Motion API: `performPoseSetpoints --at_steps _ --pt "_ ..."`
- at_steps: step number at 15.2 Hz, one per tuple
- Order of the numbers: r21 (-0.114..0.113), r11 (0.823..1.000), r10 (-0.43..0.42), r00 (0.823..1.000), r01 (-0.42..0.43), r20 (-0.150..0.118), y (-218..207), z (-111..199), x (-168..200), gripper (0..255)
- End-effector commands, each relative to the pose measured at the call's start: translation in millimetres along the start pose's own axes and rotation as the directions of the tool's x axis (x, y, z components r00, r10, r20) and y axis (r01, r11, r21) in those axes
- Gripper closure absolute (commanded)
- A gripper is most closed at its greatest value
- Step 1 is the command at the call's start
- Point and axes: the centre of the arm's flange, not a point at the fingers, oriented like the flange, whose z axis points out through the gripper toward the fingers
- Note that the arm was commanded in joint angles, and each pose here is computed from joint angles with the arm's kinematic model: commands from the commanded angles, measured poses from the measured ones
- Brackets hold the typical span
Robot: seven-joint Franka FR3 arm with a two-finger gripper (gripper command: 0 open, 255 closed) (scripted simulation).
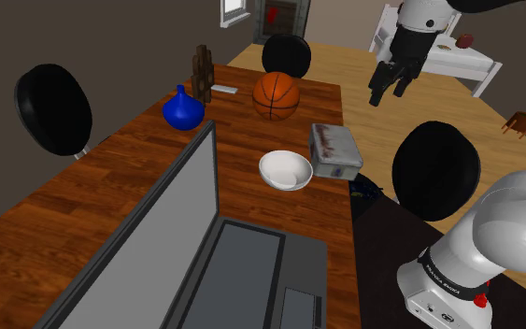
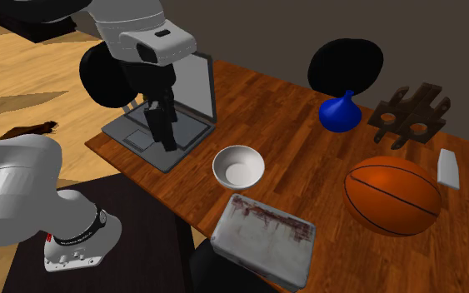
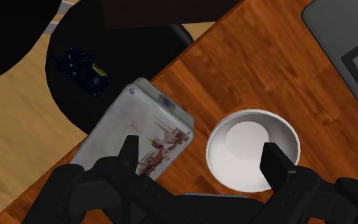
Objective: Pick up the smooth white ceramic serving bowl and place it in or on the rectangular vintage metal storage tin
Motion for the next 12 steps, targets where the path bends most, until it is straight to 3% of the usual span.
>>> performPoseSetpoints --at_steps 1,12 --pt "0.0 1.0 0.0 1.0 0.0 0.0 0.0 0.0 0.0 0" --pt "-0.008 1.0 -0.022 1.0 0.022 0.016 -90.9 93.0 68.9 0"
